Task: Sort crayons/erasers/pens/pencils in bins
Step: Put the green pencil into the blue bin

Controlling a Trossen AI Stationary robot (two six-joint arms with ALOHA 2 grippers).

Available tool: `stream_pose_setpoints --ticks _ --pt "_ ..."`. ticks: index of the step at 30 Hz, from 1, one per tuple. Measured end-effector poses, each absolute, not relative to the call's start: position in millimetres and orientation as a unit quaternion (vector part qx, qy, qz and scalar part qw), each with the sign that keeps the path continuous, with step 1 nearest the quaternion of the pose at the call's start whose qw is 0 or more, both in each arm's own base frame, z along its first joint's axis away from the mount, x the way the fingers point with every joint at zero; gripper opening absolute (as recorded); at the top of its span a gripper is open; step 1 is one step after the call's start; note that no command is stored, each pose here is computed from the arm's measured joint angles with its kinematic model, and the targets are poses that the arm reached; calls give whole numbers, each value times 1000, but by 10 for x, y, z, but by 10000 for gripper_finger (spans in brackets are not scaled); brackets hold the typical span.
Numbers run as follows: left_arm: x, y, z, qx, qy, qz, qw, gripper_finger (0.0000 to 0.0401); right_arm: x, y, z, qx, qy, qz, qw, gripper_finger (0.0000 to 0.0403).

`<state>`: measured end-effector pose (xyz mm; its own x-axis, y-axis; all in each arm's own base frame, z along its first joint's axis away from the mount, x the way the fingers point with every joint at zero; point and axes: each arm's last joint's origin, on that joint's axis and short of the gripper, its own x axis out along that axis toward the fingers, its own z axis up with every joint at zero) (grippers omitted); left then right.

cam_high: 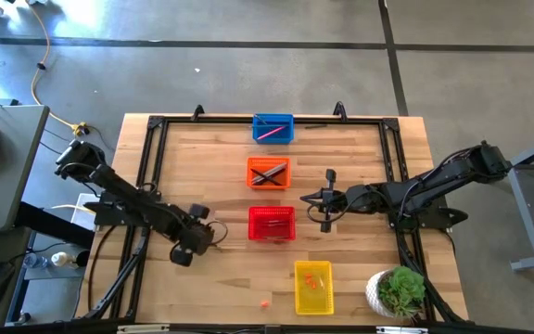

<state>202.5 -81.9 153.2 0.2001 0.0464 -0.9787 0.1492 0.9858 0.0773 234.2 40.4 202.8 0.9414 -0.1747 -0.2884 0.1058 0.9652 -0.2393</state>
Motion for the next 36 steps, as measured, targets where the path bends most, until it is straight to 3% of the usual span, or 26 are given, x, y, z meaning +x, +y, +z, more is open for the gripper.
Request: stream_pose_setpoints --ticks 6,12,19,27,36 --pt "2057 -884 1534 84 609 -36 788 102 2342 404 2028 -111 155 -72 979 0" --pt "2112 -844 1420 85 627 -26 774 105 2342 404 2028 -111 155 -72 979 0" --pt "2163 -874 1282 93 645 -45 757 81 2342 405 2028 -111 155 -72 979 0" --pt "2169 -877 1266 94 646 -43 756 11 2341 405 2028 -110 155 -72 979 0" --pt "2172 -849 1383 94 608 -24 788 3 2342 405 2029 -110 155 -72 979 0"
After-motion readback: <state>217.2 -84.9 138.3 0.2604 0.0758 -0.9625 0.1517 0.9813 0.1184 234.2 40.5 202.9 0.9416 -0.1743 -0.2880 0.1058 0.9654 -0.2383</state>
